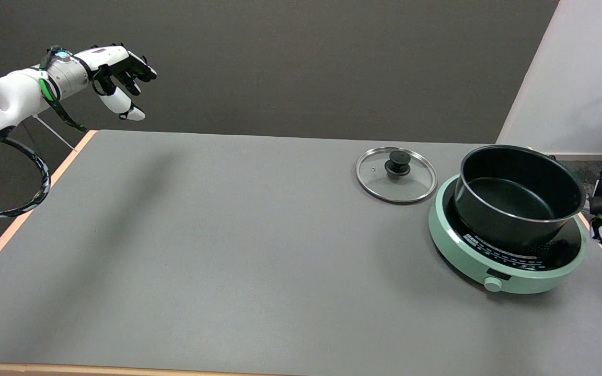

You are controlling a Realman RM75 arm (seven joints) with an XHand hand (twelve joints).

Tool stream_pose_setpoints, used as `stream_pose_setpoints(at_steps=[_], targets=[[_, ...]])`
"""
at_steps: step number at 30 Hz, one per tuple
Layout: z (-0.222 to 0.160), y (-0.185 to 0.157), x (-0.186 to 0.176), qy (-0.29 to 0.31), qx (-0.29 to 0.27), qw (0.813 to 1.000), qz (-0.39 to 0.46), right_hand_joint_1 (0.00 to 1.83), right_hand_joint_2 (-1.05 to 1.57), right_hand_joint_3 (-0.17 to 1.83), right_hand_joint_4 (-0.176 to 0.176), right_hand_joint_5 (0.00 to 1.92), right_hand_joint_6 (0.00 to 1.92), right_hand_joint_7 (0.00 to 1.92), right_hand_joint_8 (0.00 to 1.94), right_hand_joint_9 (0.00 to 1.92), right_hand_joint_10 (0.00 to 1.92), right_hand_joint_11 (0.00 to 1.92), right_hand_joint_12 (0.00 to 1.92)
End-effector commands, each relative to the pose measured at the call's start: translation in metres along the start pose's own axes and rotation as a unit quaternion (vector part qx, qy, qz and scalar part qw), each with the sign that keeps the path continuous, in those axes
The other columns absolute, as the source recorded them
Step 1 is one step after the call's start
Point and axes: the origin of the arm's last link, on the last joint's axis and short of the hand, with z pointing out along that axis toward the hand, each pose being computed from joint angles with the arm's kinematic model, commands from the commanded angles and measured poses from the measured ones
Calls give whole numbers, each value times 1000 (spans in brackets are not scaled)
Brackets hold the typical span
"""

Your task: Place the pot onto the induction cooker.

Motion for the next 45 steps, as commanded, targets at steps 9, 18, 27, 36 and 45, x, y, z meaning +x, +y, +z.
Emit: stream_pose_setpoints(at_steps=[9,18,27,36,45], targets=[[1,2,-5,-4,-3,1000,-1,1247,412,1464,-70,1839,1839,1839,1839,1839,1839,1839,1839],[0,4,-8,-6,-6,1000,1,1248,412,1450,-70,1836,1836,1836,1836,1836,1836,1836,1836],[0,3,-7,2,-4,1000,-3,1246,427,1412,-69,1836,1836,1836,1836,1836,1836,1836,1836],[1,-2,-3,9,4,1000,-7,1126,697,1157,-118,1501,1501,1501,1501,1501,1501,1501,1501],[1,-4,0,9,5,1000,-12,1133,-124,1833,-63,1248,1248,1248,1248,1248,1248,1248,1248]])
